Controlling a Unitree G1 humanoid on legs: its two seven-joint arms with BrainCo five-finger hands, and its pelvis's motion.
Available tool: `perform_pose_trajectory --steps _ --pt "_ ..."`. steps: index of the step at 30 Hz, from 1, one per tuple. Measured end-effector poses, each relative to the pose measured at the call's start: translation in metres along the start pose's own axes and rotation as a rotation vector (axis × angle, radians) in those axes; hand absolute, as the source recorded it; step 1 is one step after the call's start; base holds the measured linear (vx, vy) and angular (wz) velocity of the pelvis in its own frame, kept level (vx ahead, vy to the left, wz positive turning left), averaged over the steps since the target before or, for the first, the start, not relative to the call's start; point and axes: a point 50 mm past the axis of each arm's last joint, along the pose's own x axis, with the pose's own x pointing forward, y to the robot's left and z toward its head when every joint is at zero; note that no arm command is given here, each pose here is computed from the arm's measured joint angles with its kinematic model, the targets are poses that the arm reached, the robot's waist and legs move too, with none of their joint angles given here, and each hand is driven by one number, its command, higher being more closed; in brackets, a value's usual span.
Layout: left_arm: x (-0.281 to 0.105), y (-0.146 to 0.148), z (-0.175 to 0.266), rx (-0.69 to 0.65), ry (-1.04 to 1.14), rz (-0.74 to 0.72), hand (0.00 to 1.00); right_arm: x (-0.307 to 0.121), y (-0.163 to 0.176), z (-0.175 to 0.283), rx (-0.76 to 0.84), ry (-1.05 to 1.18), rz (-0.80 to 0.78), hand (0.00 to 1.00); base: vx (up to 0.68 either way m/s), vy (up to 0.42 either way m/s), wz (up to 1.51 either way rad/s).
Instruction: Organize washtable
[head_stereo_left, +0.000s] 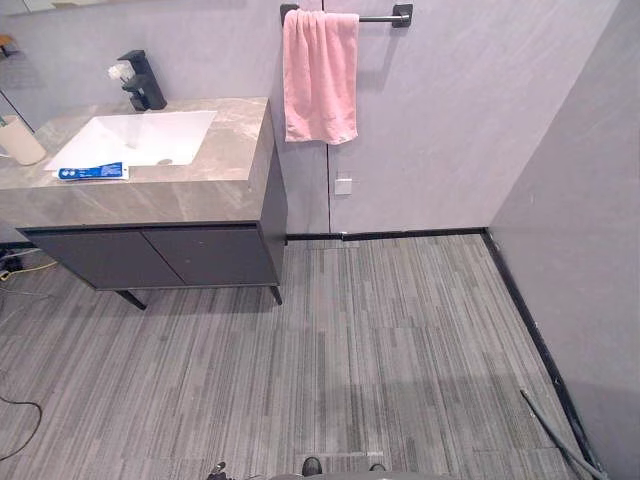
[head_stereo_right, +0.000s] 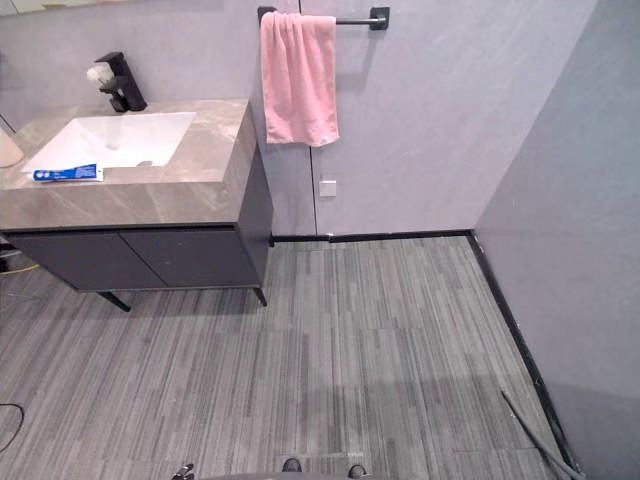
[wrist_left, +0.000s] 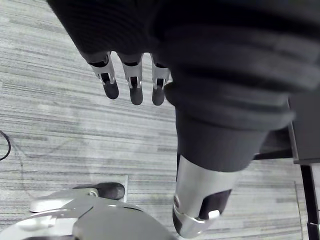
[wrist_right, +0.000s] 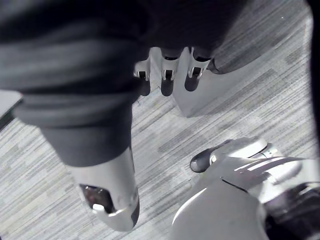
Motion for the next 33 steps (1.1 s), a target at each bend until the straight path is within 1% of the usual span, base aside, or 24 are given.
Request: perform_pose_trajectory --steps 8,23,33 --pt "0.002 0.000 0.010 0.040 -0.037 -0.003 0.00 0.001 0.035 0.025 -0.094 -0.077 0.085 0.00 0.04 -0.008 0.06" --pt "0.003 -0.001 0.014 0.041 -0.044 -0.004 0.00 0.001 0.036 0.025 -0.120 -0.080 0.091 0.00 -0.09 -0.022 -0.01" --pt "0.004 0.003 0.016 0.051 -0.051 0.001 0.00 0.001 0.039 0.026 -0.133 -0.086 0.096 0.00 0.10 0.001 -0.11"
